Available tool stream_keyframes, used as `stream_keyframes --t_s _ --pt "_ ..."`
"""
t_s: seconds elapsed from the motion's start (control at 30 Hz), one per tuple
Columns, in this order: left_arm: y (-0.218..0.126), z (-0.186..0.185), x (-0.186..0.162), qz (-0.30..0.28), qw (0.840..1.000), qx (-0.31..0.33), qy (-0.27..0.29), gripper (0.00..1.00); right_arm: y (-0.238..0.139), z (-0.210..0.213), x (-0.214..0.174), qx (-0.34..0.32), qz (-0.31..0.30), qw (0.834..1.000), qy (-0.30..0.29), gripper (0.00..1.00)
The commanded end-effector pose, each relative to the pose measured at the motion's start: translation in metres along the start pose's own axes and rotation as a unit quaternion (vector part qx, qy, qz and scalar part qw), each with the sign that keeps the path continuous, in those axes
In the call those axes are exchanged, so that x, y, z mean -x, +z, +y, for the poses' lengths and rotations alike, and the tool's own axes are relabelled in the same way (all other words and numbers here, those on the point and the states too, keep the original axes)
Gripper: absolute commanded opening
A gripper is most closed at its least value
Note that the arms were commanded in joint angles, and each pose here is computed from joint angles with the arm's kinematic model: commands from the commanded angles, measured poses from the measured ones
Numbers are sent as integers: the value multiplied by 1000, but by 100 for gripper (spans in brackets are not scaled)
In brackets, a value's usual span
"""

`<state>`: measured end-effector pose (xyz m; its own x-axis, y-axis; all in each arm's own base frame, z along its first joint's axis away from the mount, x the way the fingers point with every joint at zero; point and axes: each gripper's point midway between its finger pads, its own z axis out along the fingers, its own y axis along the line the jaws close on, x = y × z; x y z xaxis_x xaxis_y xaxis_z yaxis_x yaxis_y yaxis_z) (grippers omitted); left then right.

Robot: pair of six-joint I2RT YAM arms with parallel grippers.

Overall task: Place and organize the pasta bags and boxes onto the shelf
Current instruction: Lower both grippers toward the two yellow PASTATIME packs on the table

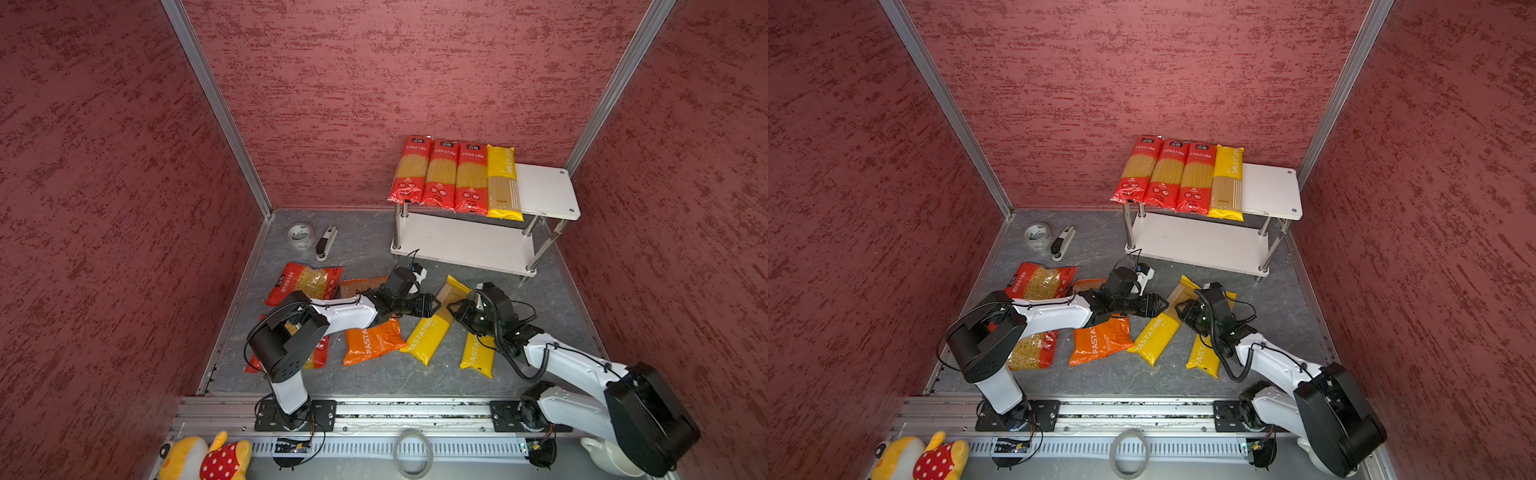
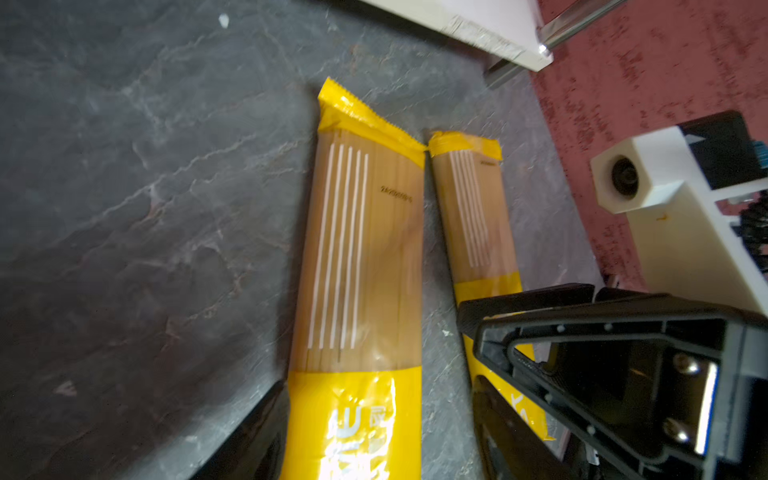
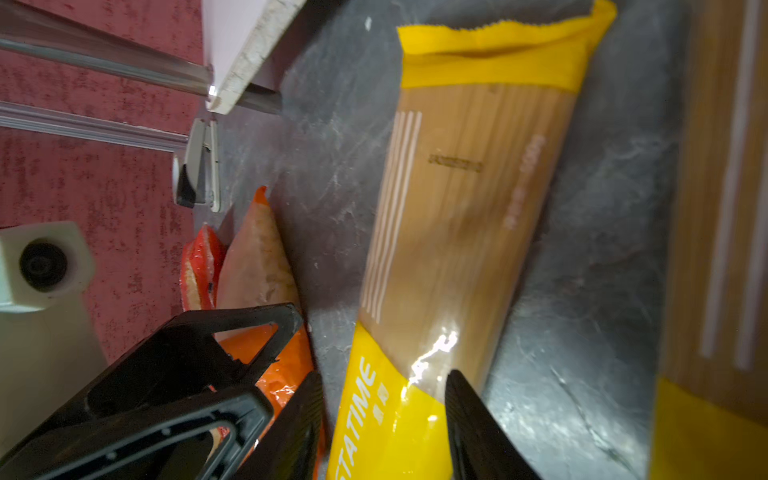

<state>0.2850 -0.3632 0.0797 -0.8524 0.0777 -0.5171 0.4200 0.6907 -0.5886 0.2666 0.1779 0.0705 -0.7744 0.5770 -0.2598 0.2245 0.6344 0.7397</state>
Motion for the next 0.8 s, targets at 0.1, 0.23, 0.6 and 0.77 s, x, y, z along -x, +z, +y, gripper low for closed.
stream_keyframes --t_s 0.1,0.23,0.6,0.77 --pt "9 14 -13 23 999 25 -3 69 12 -16 -7 -11 7 999 46 50" --pt "15 19 -21 35 999 26 -15 69 17 -22 -11 -17 15 998 54 50" --pt "23 12 -27 39 998 -1 -41 69 33 -7 -17 24 45 997 54 44" --pt "17 13 -29 35 998 -1 -45 68 36 5 -16 47 49 997 45 23"
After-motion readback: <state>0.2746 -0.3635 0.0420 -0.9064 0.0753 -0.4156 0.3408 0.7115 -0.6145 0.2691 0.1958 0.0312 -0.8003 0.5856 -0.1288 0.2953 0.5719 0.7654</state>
